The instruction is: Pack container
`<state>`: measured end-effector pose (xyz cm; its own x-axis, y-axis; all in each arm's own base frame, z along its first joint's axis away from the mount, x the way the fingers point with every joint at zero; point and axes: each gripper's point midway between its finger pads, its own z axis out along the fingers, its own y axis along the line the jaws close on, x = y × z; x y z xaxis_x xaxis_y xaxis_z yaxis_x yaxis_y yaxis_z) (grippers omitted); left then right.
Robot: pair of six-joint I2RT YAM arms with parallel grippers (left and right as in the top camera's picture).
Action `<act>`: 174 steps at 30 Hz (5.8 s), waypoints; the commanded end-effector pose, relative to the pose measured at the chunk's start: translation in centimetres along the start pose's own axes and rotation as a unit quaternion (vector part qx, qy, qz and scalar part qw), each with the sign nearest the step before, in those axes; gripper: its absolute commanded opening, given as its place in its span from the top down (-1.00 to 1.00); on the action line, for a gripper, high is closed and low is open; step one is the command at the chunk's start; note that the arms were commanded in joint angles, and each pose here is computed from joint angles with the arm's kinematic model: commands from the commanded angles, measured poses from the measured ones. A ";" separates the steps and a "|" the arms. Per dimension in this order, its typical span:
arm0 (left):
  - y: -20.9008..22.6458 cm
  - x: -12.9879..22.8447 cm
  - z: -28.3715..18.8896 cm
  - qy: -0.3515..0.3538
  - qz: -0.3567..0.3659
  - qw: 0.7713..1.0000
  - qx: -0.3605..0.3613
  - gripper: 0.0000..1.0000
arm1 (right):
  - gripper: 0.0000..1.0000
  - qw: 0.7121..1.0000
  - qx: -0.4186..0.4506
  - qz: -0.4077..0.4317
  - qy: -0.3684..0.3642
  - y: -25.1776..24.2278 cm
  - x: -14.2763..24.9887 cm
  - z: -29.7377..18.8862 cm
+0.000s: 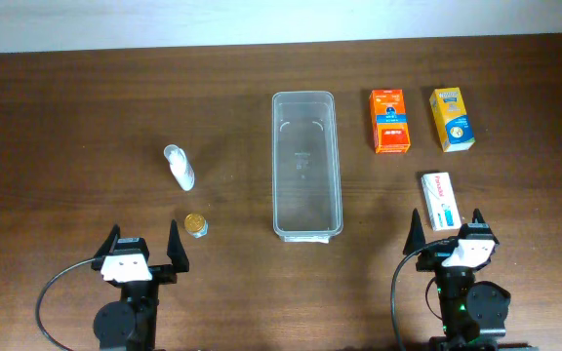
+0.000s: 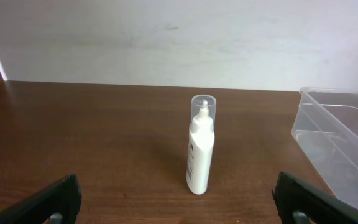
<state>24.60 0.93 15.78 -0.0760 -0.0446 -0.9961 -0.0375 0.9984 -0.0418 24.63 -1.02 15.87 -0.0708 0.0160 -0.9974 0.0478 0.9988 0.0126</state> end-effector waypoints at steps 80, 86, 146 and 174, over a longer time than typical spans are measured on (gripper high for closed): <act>-0.1 0.1 0.0 -0.001 0.010 1.000 0.005 -0.99 | -0.96 0.879 -0.118 -0.032 0.461 4.2 -3.2 27.2; -0.1 0.1 0.0 -0.001 0.010 1.000 0.005 -0.99 | -0.97 0.855 -0.126 -0.059 0.500 7.0 0.9 27.2; -0.1 0.1 0.0 -0.001 0.010 1.000 0.005 -0.99 | -0.84 0.803 -0.043 -0.016 0.594 4.4 12.6 28.0; -0.1 0.1 0.0 -0.001 0.010 1.000 0.005 -0.99 | -0.11 0.816 -0.042 -0.017 0.576 4.6 9.4 29.5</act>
<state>24.59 0.93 15.83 -0.0737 -0.0441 -0.9963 -0.0374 0.9984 -0.0414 51.91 2.53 2.20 -0.9767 -0.0358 -0.2117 -0.0440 0.9984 0.0342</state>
